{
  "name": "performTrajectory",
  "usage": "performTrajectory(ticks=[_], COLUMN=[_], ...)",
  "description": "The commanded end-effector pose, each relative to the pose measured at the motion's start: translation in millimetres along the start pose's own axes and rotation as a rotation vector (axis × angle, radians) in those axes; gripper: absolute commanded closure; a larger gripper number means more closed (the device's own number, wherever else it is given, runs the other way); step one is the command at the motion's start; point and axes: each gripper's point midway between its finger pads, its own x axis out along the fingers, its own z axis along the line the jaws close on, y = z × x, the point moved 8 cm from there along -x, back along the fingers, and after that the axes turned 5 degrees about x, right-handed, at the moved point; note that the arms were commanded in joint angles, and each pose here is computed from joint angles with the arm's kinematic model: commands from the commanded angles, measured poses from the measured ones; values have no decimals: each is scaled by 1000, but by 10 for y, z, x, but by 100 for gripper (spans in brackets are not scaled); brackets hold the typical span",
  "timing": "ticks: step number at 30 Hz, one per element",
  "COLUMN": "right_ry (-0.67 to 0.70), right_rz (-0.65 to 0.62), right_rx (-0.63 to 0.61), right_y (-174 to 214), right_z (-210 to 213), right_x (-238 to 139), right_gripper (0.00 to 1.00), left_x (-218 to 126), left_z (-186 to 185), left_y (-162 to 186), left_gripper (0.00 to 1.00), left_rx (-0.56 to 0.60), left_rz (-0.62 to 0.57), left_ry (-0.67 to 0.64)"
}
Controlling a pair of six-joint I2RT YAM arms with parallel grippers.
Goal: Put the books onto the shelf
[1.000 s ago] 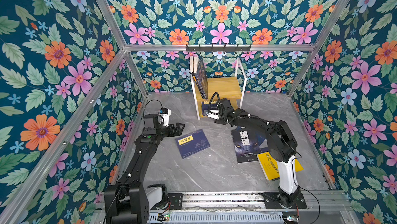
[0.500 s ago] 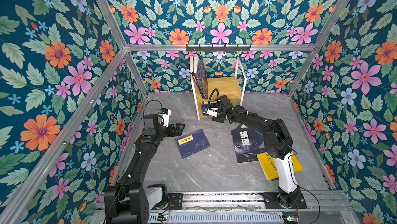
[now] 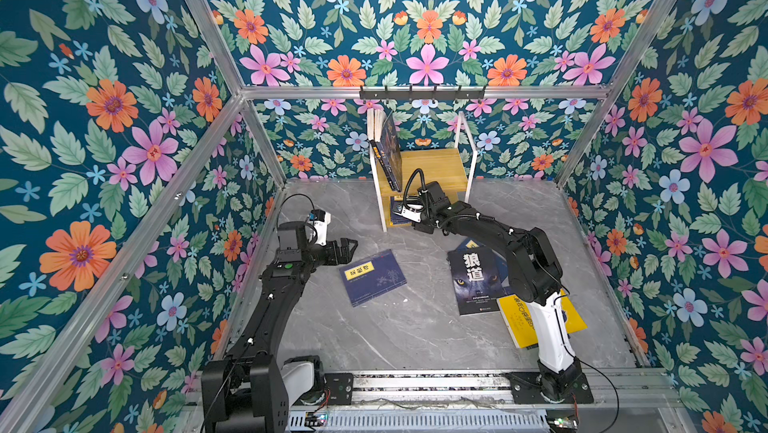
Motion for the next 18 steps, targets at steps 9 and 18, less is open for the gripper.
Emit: performTrajectory(ticks=[9, 18], right_ry=[8, 12], right_rz=[4, 3], right_rx=[11, 30], right_y=[22, 44], right_z=[-12, -58], right_x=[59, 91], right_gripper=[64, 65], left_x=[-33, -28], left_z=[-21, -25], left_y=[-50, -29], left_gripper=[1, 0], left_rx=[14, 15], left_rz=[-32, -30], left_ry=[8, 15])
